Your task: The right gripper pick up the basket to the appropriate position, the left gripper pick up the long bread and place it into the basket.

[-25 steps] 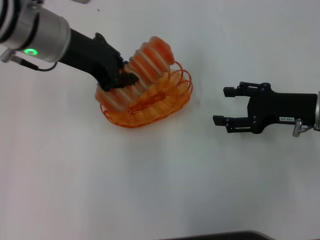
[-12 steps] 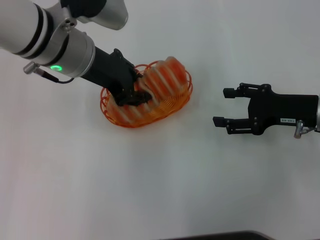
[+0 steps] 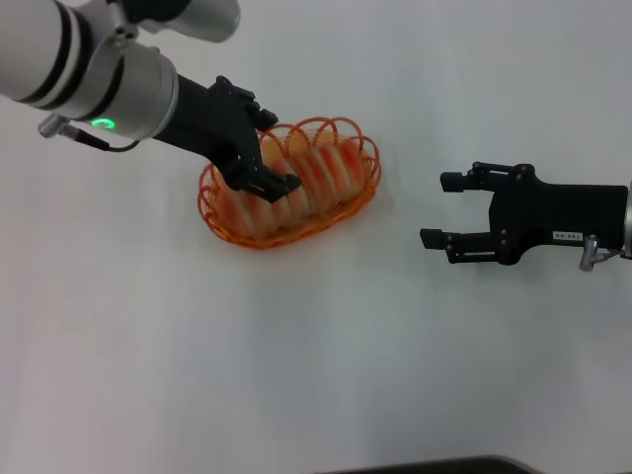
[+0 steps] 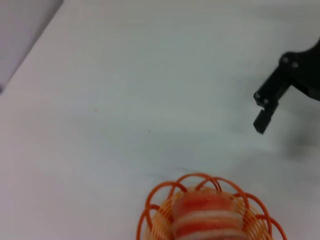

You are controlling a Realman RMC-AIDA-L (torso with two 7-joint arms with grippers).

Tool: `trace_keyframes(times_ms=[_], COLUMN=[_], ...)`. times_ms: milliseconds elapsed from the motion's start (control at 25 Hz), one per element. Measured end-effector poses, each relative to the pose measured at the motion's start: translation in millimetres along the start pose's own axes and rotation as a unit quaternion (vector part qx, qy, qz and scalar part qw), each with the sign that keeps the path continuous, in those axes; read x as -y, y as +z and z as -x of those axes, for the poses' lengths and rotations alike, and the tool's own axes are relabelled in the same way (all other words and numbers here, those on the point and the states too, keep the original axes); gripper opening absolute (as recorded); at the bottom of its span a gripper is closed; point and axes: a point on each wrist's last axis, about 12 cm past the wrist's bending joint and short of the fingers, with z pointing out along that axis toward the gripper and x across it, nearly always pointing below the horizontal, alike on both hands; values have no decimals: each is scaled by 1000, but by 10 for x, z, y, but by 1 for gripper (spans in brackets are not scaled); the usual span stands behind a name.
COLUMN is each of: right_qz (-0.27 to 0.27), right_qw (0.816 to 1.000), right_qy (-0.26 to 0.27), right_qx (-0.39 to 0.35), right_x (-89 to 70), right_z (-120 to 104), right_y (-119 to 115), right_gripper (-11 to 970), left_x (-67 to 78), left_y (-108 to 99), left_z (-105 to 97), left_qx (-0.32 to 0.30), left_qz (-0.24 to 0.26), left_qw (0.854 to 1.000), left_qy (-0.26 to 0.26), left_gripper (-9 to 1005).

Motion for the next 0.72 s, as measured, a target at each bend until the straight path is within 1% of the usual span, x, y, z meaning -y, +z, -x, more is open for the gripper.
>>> trace_keyframes(times_ms=[40, 80, 160, 240, 280, 360, 400, 440, 480, 560, 600, 720], right_qz=[0, 0, -1, -2, -3, -3, -4, -5, -7, -11, -13, -17], right_qw=[1000, 1000, 1000, 1000, 1000, 1000, 1000, 1000, 1000, 999, 999, 999], right_qy=[0, 0, 0, 1, 0, -2, -4, -6, -7, -8, -10, -17], right_qx=[0, 1, 2, 6, 9, 14, 17, 20, 24, 30, 32, 29], right_x=[0, 1, 4, 7, 9, 10, 13, 12, 14, 18, 22, 42], right_z=[1, 2, 5, 13, 20, 38, 48, 58, 62, 69, 72, 89], right_y=[0, 0, -1, -12, -24, -57, -82, -106, -131, -168, -183, -208], right_gripper=[857, 857, 857, 857, 857, 856, 856, 856, 856, 856, 856, 856], left_x=[-6, -19, -49, -65, -78, -67, -60, -40, -4, 91, 165, 345], left_y=[-33, -83, -238, -391, -478, -611, -652, -698, -739, -786, -801, -756], left_z=[0, 1, -38, -134, -227, -471, -598, -760, -962, -1313, -1504, -1866], left_qx=[8, 22, 69, 121, 148, 195, 207, 223, 234, 241, 240, 230], left_qz=[3, 9, 17, 14, 13, 4, 5, 8, 14, 24, 26, 18], left_qw=[1000, 1000, 997, 991, 987, 977, 973, 968, 964, 959, 957, 953], left_qy=[-4, -9, -29, -48, -62, -86, -98, -111, -125, -151, -163, -198], left_gripper=[780, 784, 792, 801, 805, 805, 805, 805, 806, 806, 806, 805])
